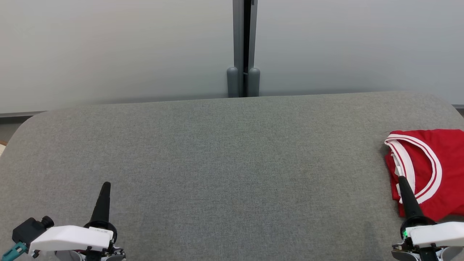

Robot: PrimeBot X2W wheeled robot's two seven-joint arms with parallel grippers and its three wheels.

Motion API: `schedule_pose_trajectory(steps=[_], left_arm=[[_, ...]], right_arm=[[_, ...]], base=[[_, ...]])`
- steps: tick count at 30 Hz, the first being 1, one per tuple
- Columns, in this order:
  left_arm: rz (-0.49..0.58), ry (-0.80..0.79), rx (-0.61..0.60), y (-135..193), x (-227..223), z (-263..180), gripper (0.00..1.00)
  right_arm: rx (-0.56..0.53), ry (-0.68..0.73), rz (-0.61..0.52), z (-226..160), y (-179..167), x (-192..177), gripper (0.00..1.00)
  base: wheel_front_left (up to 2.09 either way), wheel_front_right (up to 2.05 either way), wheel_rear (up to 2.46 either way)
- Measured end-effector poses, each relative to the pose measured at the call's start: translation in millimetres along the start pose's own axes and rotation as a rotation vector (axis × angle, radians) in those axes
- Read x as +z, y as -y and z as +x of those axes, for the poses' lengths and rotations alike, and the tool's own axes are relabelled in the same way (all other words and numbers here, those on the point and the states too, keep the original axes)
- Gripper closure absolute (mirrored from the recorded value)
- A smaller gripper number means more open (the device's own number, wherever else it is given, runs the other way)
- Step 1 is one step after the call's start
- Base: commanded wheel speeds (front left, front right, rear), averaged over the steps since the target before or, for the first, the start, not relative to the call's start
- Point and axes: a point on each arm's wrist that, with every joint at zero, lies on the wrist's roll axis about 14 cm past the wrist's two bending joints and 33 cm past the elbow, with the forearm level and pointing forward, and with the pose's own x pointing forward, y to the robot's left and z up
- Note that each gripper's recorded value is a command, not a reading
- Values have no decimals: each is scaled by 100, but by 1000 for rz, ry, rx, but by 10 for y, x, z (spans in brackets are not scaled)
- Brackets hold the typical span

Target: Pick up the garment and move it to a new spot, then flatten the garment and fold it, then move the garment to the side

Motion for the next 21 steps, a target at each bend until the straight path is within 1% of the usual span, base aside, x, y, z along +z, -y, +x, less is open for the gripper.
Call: schedule_pose_trajectory(steps=[21], left_arm=[[-187, 10, -29, 58, 42, 88, 100]], right_arm=[[2, 33, 202, 75, 21, 66, 100]], base=[[0, 0, 0]])
